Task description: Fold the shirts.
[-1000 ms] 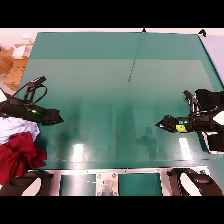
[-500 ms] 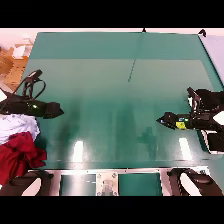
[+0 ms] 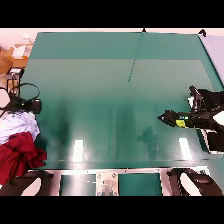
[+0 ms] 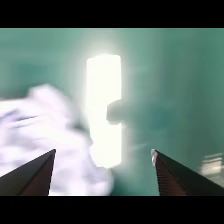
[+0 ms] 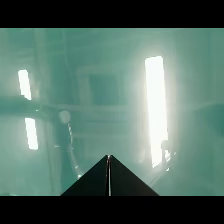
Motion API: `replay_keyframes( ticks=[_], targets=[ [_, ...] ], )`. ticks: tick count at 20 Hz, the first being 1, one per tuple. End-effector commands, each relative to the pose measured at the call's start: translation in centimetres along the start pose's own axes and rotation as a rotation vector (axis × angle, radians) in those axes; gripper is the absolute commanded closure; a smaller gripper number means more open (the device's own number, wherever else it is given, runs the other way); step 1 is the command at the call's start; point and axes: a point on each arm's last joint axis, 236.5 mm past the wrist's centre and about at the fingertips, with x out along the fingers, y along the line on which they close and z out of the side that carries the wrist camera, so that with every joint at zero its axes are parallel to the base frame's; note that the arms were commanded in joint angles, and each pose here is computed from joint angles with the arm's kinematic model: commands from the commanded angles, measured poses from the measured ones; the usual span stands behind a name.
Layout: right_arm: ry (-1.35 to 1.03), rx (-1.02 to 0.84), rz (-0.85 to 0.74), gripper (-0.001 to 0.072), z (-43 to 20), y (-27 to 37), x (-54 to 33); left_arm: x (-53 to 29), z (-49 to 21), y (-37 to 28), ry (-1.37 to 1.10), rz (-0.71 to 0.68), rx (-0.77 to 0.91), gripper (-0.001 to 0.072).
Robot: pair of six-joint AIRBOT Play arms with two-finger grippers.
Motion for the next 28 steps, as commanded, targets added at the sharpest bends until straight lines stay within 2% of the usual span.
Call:
replay_keyframes(
  ticks=[1,5,9,10,12,15,19,23,25,28],
  targets=[
    [-0.017,0.0,-0.002,0.069,0.4,0.0,0.0,0.9,-3.2,6.0,0.152,0.259,0.116,0.0008],
    [-0.017,-0.001,-0.002,0.069,0.4,0.0,0.0,3.6,-8.1,10.3,0.252,0.293,-0.002,0.0009],
    [-0.017,0.0,-0.002,0.069,0.4,0.0,0.0,7.4,-9.5,10.0,0.176,0.181,-0.081,0.0013],
    [-0.017,0.0,-0.002,0.069,0.4,0.0,0.0,7.9,-8.8,9.6,0.132,0.16,-0.092,0.0159],
    [-0.016,0.0,-0.001,0.069,0.4,0.0,0.0,8.0,-6.5,9.1,0.04,0.131,-0.121,0.0687],
    [-0.016,0.0,-0.001,0.069,0.4,0.0,0.0,6.2,-3.9,8.0,0.0,0.051,-0.173,0.0685],
    [-0.016,0.0,-0.001,0.0691,0.4,0.0,0.0,-1.7,4.8,3.4,-0.172,-0.136,-0.069,0.0686],
    [-0.016,0.0,-0.001,0.0692,0.4,0.0,0.0,-14.7,12.4,-7.6,-0.444,-0.406,0.125,0.0686],
    [-0.016,0.0,-0.001,0.0692,0.4,0.0,0.0,-18.9,12.2,-14.0,-0.495,-0.562,0.22,0.0686],
    [-0.017,-0.001,-0.001,0.0692,0.4,0.0,0.0,-19.9,9.4,-21.7,-0.408,-0.742,0.3,0.0685]
  ],
)
